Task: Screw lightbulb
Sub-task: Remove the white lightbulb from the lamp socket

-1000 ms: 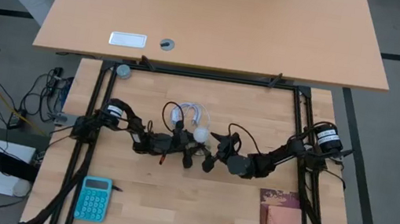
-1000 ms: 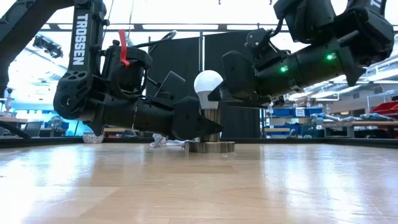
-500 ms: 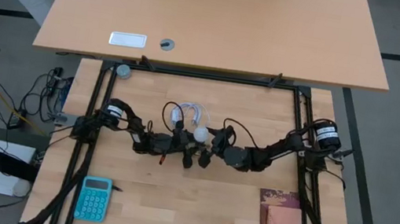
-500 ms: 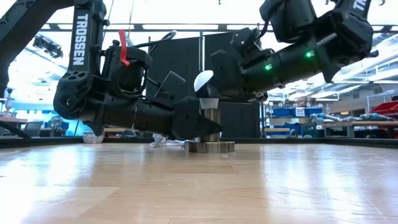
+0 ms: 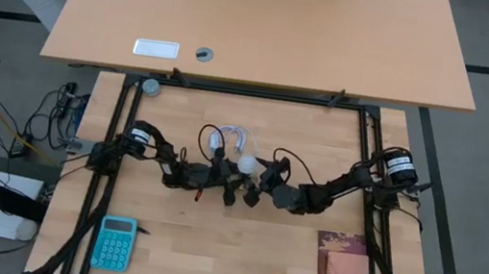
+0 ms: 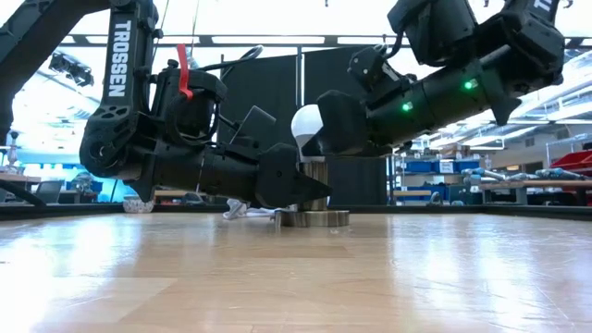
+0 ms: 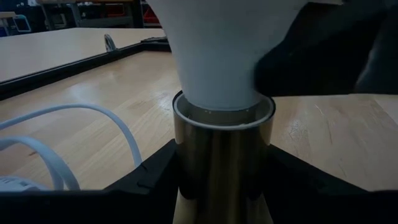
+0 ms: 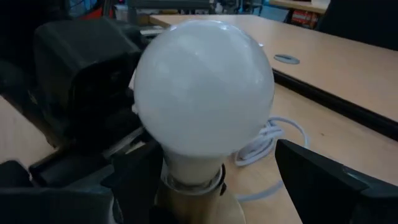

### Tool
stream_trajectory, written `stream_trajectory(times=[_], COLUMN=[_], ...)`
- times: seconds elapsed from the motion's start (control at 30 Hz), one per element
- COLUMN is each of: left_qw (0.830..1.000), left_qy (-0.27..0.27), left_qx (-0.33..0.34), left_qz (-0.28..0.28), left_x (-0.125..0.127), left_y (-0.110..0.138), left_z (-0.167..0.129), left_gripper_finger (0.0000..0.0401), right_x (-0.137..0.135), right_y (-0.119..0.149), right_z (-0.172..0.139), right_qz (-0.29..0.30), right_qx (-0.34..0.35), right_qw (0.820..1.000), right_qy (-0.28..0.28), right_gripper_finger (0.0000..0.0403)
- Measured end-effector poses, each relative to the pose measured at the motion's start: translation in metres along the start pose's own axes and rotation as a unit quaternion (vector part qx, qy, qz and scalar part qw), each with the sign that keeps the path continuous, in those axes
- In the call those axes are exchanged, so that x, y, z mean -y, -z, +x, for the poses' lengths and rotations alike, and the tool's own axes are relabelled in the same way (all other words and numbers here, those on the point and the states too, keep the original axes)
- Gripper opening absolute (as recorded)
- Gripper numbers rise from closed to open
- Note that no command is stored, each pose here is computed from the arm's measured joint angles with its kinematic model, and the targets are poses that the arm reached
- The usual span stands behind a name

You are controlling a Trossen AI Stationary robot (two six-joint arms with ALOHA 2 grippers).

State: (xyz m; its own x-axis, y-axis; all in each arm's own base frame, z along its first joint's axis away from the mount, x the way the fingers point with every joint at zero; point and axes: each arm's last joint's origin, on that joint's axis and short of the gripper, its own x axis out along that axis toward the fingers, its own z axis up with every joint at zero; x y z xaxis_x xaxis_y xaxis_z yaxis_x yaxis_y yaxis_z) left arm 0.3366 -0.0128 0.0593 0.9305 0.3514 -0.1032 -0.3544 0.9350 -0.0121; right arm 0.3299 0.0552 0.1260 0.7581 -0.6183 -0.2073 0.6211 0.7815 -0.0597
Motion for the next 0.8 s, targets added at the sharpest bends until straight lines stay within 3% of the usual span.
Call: stream_trajectory(times=[0.17, 0.53, 0.63, 0.8], left_qw=[1.000, 1.000, 1.000, 1.000], left_qy=[0.000, 0.000, 0.000, 0.000], left_qx=[0.000, -0.001, -0.001, 0.000], left_qz=[0.001, 0.002, 0.002, 0.000], left_x=[0.000, 0.000, 0.000, 0.000], left_y=[0.000, 0.000, 0.000, 0.000], left_z=[0.000, 0.000, 0.000, 0.000], left_gripper_finger=[0.0193, 0.0193, 0.0193, 0.0193], right_x=[-0.003, -0.003, -0.005, -0.011], right_y=[0.006, 0.008, 0.006, -0.001], right_z=[-0.006, -0.031, -0.034, -0.027], right_qz=[-0.012, 0.016, 0.034, 0.046], right_qx=[-0.015, -0.007, -0.010, -0.029], right_qw=[1.000, 0.994, 0.995, 0.998], right_qy=[0.013, 0.108, 0.090, -0.018], right_gripper_finger=[0.0308, 0.0308, 0.0308, 0.0308])
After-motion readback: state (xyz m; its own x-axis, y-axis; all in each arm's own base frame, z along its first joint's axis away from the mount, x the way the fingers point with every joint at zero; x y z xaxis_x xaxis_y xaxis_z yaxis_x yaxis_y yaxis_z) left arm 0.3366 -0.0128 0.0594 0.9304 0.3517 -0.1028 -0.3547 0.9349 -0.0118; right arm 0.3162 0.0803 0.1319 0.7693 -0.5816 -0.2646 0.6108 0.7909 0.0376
